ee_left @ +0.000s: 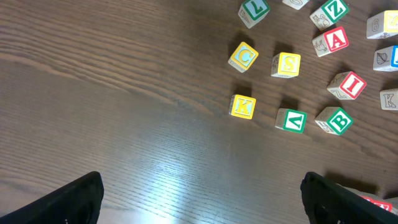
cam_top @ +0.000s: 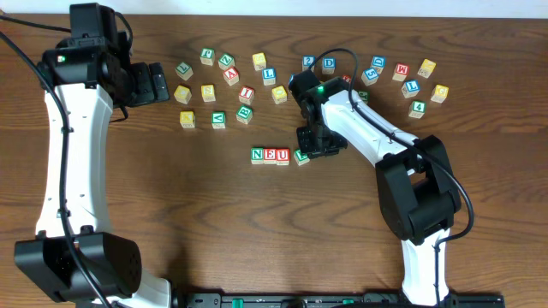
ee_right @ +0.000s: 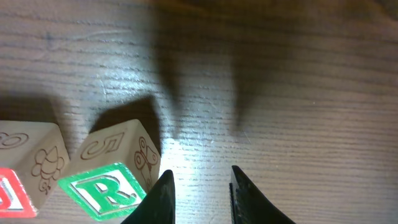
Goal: Spell out NEURIPS
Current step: 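Open the right gripper and push the R block left against U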
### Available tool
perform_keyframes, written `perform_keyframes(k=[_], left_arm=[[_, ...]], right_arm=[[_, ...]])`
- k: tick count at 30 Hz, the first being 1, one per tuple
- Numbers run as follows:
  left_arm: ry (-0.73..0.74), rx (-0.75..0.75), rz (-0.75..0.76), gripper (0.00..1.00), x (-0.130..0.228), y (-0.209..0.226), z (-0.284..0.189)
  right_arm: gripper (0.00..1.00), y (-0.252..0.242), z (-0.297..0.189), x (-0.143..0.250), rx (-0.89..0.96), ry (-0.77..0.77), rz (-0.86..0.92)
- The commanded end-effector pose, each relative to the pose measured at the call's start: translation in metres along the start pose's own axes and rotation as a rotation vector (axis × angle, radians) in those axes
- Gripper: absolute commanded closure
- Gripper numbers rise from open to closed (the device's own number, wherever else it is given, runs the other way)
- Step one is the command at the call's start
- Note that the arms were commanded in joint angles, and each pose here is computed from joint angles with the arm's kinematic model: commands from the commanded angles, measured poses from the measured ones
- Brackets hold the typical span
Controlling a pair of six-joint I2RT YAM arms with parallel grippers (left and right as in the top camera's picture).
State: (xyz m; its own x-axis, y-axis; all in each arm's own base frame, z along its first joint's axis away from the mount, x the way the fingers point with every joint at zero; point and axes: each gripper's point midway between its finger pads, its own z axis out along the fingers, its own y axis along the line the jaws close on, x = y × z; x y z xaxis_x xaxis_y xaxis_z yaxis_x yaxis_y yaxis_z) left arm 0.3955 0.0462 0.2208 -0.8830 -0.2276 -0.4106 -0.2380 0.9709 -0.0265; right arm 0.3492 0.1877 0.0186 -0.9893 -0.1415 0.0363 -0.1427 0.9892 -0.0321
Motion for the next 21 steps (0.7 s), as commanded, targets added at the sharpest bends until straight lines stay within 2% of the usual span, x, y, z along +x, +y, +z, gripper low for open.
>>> perform_keyframes(k=[1,21], left_arm=[[-0.018,-0.011,0.009,0.0,-0.003,0.004,-0.007],[-0.018,-0.011,0.009,0.0,-0.003,0.004,-0.007]], right_arm=[[0.76,0.002,0.005,0.006,0.005,0.024,-0.005],[0.76,0.012,0.008,0.013,-0.032,0.045,-0.017]])
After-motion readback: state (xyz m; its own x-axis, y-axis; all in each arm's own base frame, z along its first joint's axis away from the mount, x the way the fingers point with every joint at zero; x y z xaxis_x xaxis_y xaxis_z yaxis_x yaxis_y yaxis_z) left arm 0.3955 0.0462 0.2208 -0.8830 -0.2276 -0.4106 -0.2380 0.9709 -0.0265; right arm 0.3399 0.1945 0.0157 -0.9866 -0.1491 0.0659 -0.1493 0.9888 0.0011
